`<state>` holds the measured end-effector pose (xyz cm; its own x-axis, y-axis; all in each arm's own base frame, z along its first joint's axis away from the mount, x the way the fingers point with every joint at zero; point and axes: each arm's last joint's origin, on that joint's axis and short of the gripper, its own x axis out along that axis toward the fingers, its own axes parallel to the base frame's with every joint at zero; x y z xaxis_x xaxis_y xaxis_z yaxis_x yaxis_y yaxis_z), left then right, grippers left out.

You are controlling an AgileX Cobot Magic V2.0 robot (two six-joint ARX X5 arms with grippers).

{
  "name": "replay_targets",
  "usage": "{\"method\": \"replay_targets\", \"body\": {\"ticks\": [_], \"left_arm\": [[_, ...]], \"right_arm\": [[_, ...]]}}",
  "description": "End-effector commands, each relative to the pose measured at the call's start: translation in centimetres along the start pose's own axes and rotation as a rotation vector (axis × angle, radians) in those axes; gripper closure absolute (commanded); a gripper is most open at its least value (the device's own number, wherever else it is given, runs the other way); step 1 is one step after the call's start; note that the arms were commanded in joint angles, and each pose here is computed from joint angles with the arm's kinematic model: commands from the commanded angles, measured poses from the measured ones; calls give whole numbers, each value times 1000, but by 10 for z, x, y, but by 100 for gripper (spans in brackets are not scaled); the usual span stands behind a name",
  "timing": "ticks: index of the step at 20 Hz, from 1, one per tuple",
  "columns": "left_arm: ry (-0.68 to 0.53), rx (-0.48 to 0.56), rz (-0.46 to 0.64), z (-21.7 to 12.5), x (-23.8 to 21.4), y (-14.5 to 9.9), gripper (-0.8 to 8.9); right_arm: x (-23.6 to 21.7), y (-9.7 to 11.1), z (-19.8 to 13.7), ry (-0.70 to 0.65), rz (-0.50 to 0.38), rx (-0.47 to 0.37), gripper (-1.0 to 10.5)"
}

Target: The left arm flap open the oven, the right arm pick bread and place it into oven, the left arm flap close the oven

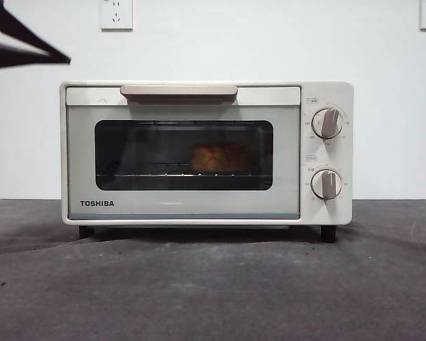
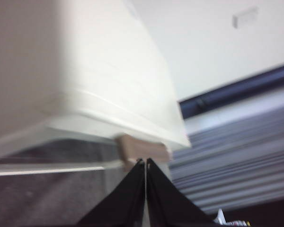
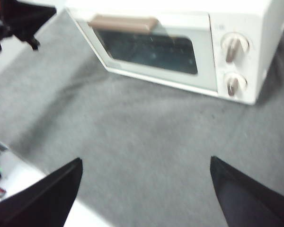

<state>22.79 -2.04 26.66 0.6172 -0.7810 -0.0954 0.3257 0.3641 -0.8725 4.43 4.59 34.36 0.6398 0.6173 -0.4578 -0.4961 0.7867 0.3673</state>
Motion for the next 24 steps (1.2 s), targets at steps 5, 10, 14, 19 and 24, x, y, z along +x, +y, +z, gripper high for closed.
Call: {"method": "replay_targets", "body": {"ticks": [5, 10, 14, 19, 24], "left_arm": [[26, 132, -117, -8, -11, -38, 804], [6, 258, -127, -25, -31, -63, 804], [-104, 406, -49, -42, -55, -80, 804], [-153, 570, 72, -72, -85, -89, 804], [-144, 718, 225, -101, -107, -86, 804]], "right_arm": [[-4, 6, 12, -106, 55, -52, 525], [-4, 6, 12, -113, 54, -120, 525], [-4, 7, 13, -125, 56, -168, 525], [-5, 8, 16, -150, 63, -189, 525], [-5, 8, 16, -150, 60, -226, 525]]}}
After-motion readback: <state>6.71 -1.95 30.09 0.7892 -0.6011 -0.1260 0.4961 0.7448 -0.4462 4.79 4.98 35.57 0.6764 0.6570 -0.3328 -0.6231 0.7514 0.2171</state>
